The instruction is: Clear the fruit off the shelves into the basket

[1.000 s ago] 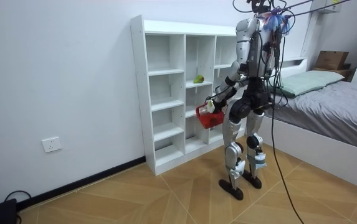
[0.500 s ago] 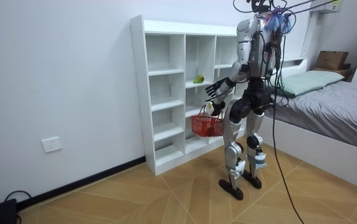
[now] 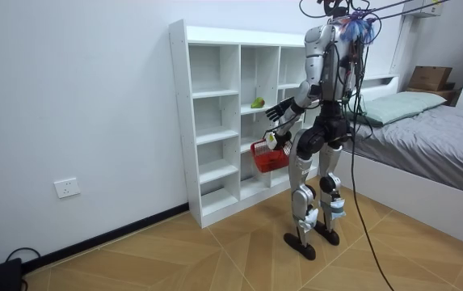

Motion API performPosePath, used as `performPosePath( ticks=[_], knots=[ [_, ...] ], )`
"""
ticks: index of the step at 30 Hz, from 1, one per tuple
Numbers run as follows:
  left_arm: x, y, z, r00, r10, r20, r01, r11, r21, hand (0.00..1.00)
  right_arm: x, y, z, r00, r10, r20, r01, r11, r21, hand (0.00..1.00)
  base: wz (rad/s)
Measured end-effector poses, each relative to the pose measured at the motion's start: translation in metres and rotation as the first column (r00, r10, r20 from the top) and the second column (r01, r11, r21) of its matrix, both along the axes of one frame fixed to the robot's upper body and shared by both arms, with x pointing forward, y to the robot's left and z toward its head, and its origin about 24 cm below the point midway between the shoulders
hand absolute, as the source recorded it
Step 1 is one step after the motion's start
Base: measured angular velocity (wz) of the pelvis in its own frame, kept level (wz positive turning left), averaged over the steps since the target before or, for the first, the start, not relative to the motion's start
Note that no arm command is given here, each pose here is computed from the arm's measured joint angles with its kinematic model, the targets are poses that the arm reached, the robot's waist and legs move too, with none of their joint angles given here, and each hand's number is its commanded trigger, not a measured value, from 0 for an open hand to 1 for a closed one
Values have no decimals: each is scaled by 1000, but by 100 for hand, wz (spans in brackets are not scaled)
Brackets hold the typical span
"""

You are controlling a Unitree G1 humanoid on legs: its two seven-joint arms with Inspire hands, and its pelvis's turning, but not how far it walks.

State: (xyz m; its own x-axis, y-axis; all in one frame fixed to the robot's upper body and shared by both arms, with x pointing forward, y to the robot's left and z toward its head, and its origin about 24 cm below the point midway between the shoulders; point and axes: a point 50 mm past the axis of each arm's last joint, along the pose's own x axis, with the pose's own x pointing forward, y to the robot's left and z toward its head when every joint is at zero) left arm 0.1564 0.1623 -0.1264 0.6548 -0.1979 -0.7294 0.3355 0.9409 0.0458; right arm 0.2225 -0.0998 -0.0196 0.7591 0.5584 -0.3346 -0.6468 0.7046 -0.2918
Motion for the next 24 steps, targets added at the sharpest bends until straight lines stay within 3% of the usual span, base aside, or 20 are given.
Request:
performPosePath(
  ticks=[24],
  knots=[
    [0, 10, 1, 999, 31, 20, -32, 999, 42, 100, 29, 11, 61, 932, -82, 353, 76, 997, 29, 0, 5]
  ],
)
